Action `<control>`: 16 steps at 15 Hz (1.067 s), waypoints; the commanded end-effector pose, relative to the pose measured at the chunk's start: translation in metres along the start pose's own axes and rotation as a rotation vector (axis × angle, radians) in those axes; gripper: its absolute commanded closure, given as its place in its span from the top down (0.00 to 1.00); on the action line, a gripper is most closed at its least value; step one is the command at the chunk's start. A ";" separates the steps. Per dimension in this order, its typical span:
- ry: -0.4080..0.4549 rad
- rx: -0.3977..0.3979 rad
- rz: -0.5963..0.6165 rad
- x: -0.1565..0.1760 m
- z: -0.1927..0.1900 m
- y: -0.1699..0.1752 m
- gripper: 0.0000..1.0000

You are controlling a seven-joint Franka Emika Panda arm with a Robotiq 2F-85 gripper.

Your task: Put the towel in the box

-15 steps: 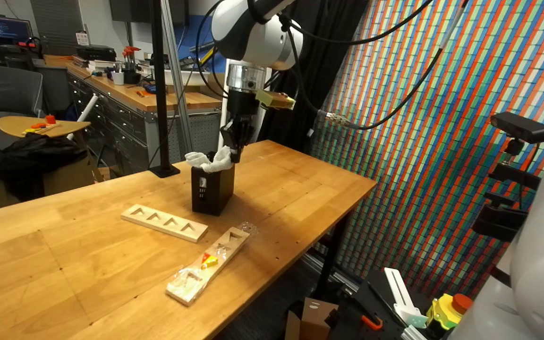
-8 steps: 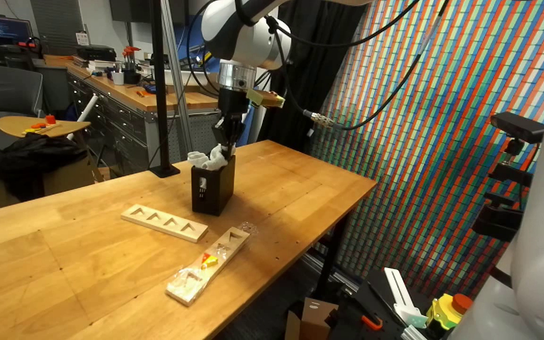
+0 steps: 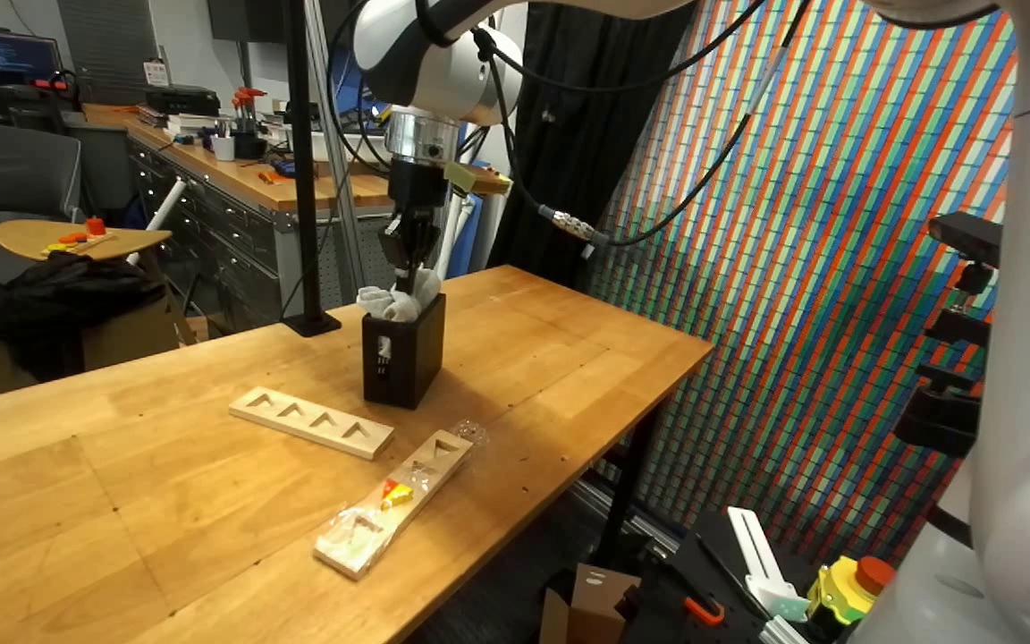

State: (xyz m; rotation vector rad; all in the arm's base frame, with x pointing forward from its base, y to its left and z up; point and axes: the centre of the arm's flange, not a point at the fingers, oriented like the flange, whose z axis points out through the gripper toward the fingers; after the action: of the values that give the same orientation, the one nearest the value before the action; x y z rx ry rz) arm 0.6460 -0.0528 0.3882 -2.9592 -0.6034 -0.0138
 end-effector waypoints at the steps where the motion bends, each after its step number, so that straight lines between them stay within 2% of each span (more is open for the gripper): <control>1: -0.017 0.001 -0.049 0.021 -0.004 0.007 0.00; 16: -0.122 0.139 -0.075 0.021 0.078 0.010 0.00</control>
State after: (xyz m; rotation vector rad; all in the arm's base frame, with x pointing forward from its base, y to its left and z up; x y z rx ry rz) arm 0.6598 -0.0476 0.3171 -2.8695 -0.6861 0.1758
